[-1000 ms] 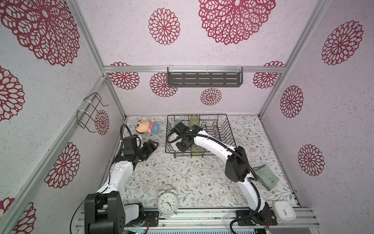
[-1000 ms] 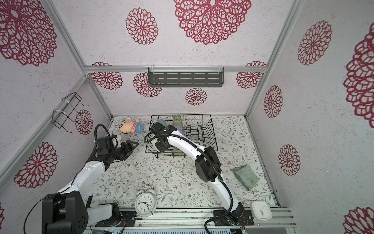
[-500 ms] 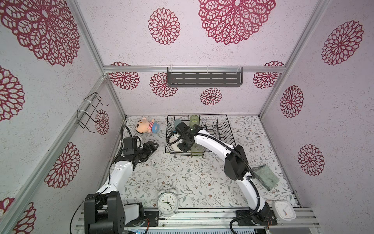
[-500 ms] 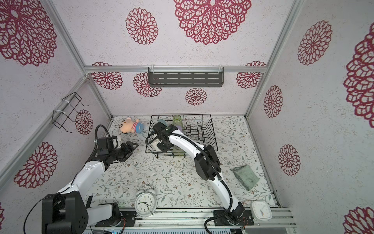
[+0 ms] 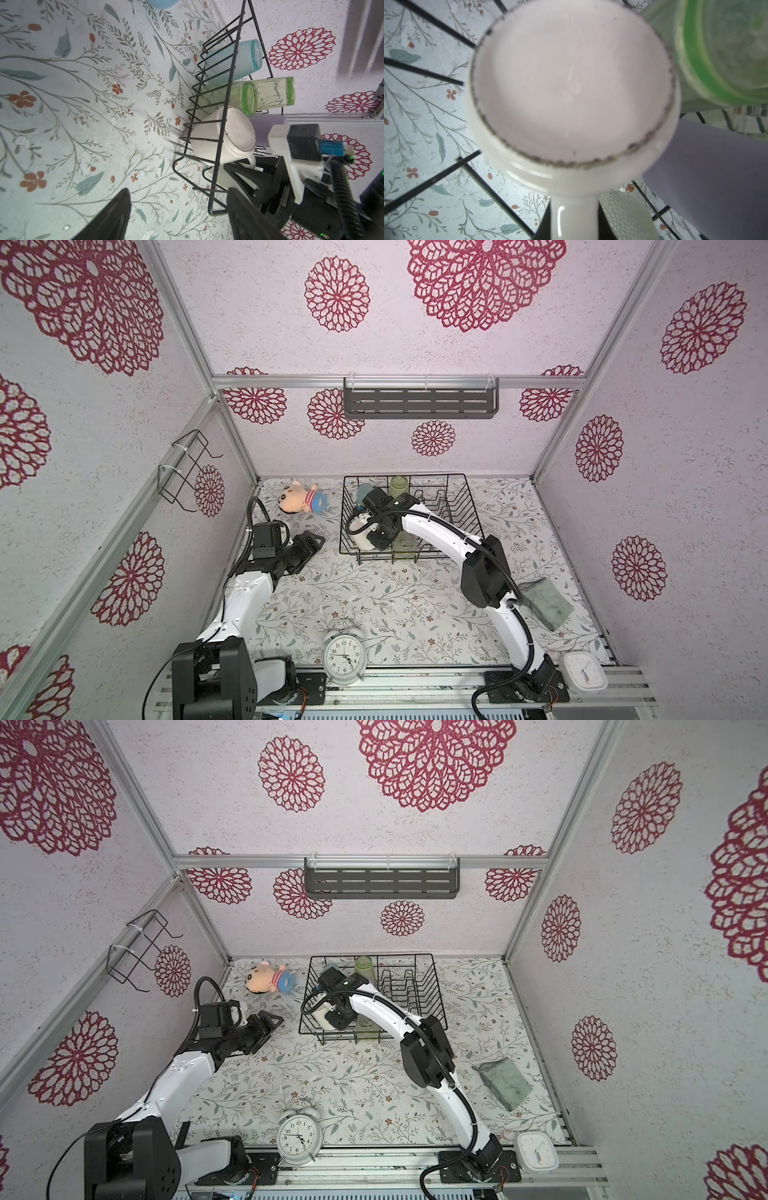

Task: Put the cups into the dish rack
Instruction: 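Lower the white mug upside down into the rack near the robot with the right gripper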

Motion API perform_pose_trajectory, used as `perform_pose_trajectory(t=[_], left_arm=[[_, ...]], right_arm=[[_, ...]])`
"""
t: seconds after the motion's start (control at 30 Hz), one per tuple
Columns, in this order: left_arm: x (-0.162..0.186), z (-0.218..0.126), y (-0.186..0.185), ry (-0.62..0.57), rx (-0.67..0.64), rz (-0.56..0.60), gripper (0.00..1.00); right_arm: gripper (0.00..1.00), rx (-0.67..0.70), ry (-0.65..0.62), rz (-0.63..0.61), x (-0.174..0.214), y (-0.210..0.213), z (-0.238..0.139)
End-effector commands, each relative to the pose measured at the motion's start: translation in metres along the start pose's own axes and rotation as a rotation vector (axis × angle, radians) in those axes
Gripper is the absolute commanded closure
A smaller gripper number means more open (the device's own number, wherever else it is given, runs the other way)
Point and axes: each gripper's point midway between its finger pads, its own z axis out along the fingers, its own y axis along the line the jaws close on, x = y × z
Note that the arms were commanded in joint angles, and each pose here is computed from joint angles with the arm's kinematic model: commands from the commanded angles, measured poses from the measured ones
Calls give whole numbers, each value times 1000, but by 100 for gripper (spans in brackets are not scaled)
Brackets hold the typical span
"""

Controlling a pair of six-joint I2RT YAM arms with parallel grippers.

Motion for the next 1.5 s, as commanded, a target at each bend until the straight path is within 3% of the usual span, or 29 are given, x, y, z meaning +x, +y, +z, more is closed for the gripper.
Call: perform_pose_trajectory(t=[0.0,0.17,0.33,0.63,0.77,1.1,1.47], left_arm=[[-10,-9,-8,-36,8,27,24],[-9,-9,-8,-35,8,28,24],[-9,-9,-8,-34,8,27,24],[-9,-8,-6,-32,3,23,24],[-8,-7,-6,-31,3,22,24],[-8,-6,-5,-30,5,16,24],[-8,-6,-6,-29,8,14,24]], right_arm=[[83,-18,-59,-45,-17,1,-14],[85,-74,-65,-114,-15,10,-16],[84,-34,-59,-145,-16,3,-11],[70,41,-27,-152,-10,-11,-9],[70,49,-34,-154,-12,-12,-13],[82,83,-32,-157,-12,-18,-19],[79,194,-3,-157,-7,-37,-29]])
